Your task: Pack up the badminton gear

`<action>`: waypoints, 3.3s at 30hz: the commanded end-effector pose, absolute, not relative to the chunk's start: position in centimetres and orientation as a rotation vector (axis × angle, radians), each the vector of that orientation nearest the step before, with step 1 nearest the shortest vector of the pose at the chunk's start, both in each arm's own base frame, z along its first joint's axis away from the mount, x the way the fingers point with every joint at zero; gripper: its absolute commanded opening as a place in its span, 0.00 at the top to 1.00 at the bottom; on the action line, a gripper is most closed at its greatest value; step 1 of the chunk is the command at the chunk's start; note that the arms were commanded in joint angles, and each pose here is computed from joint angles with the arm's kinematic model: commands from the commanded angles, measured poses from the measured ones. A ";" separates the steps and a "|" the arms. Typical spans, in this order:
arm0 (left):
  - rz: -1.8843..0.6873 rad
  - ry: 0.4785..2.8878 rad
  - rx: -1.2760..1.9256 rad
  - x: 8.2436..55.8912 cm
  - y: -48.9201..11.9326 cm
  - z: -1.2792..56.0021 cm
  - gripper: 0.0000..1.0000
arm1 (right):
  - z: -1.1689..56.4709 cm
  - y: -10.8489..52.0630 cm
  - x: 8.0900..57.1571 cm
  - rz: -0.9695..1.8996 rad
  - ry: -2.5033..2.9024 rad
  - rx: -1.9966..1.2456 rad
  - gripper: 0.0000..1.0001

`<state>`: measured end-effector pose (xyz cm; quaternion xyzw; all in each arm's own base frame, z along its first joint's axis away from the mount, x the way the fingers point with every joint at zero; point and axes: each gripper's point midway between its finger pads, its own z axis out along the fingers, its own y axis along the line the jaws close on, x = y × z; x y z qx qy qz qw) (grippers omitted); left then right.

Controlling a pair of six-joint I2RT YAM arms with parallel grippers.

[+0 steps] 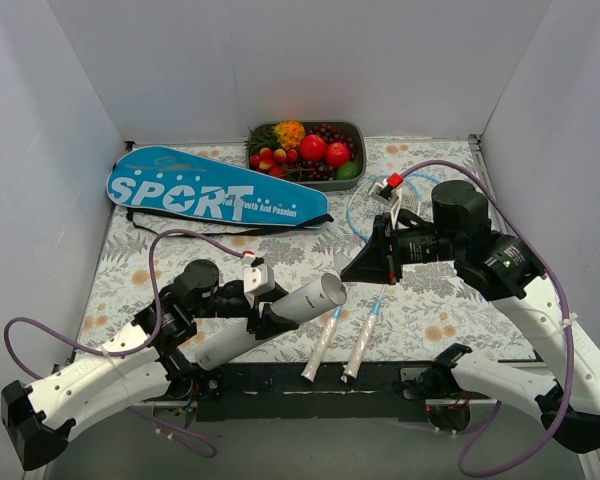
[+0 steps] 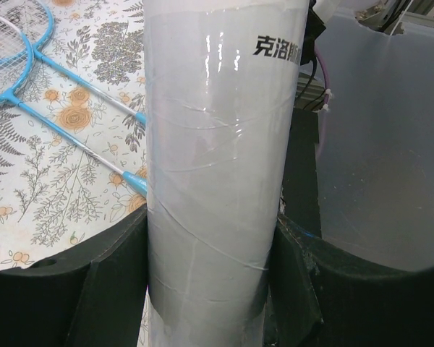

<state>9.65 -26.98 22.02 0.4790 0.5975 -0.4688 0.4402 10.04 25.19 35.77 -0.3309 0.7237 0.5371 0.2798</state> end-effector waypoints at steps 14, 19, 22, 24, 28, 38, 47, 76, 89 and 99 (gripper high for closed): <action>-1.158 1.373 1.188 9.7 -27.3 25.4 0.91 | 33.6 27.0 8.0 1.469 1.957 -0.955 0.93; -1.155 1.372 1.191 9.7 -27.2 25.3 0.91 | 33.5 27.5 7.4 1.490 1.952 -0.977 0.93; -1.154 1.374 1.190 9.7 -27.2 25.2 0.91 | 33.7 27.8 7.0 1.506 1.940 -0.990 0.94; -1.153 1.374 1.192 9.7 -27.2 25.1 0.91 | 34.0 28.0 6.8 1.519 1.924 -0.997 0.95; -1.153 1.377 1.193 9.7 -27.2 25.0 0.91 | 34.5 28.3 6.4 1.526 1.915 -1.006 0.95; -1.141 1.353 1.191 9.6 -27.0 25.3 0.91 | 33.0 28.8 5.2 1.557 1.957 -1.050 0.94; -1.122 1.325 1.181 9.8 -26.8 26.2 0.91 | 31.5 28.7 3.8 1.568 2.014 -1.068 0.91; -1.154 1.263 1.170 8.8 -26.4 27.9 0.91 | 31.8 29.5 4.2 1.552 1.974 -1.002 0.64; -1.156 1.254 1.167 8.4 -25.9 27.8 0.91 | 34.0 29.3 6.1 1.463 1.939 -0.894 0.62; -1.163 1.255 1.168 8.1 -25.8 27.8 0.91 | 36.4 27.4 7.7 1.342 1.900 -0.766 0.57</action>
